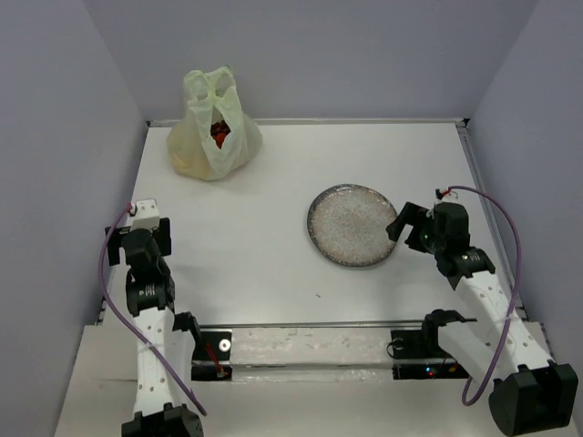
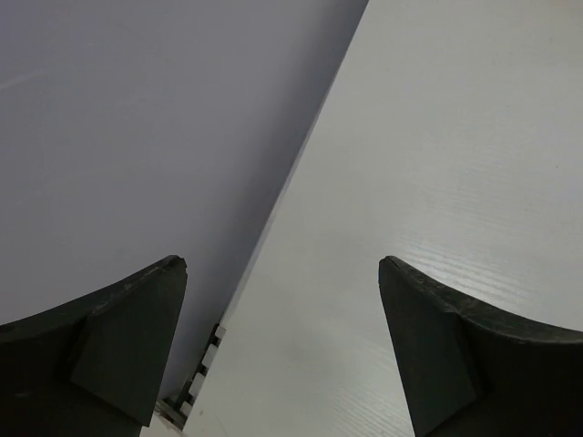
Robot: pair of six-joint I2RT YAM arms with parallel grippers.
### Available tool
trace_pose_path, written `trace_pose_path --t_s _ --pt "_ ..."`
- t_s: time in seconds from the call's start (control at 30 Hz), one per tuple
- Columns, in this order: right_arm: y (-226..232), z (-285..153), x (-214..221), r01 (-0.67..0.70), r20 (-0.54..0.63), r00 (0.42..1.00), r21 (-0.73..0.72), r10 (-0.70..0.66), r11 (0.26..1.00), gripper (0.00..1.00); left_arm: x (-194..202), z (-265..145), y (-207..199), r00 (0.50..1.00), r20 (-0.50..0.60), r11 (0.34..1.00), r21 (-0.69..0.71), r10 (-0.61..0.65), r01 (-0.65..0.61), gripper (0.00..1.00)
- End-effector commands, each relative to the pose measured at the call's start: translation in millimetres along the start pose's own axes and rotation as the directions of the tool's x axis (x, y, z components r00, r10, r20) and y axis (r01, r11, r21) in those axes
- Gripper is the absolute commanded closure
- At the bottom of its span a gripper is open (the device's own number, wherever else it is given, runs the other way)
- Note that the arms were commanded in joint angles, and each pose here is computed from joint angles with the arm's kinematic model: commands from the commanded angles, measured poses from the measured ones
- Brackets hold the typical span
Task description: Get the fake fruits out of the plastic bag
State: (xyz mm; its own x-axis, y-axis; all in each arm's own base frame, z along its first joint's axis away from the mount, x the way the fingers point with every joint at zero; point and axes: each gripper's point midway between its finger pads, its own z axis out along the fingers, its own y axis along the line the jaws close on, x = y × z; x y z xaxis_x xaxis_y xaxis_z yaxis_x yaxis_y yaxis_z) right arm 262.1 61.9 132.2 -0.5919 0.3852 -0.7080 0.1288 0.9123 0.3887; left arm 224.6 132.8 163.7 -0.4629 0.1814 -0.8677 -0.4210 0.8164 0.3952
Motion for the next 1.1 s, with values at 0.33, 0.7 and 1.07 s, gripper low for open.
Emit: trace_pose_path --t_s 0.33,0.7,1.07 --pt "6 1 -11 0.002 0.037 0.999 -0.016 -0.002 1.000 0.00 -187 -71 2 0.891 0.448 0.934 0.281 0.074 -0.219 0.01" --pt "-1 -1 -16 0.002 0.068 0.998 0.023 -0.003 1.000 0.00 -392 3 -125 0.924 0.381 0.767 0.601 -0.027 -0.225 0.01" --pt "-16 13 -4 0.001 0.003 1.000 0.102 -0.001 0.995 0.00 -393 144 -202 0.930 0.353 0.897 0.371 0.104 -0.241 0.01"
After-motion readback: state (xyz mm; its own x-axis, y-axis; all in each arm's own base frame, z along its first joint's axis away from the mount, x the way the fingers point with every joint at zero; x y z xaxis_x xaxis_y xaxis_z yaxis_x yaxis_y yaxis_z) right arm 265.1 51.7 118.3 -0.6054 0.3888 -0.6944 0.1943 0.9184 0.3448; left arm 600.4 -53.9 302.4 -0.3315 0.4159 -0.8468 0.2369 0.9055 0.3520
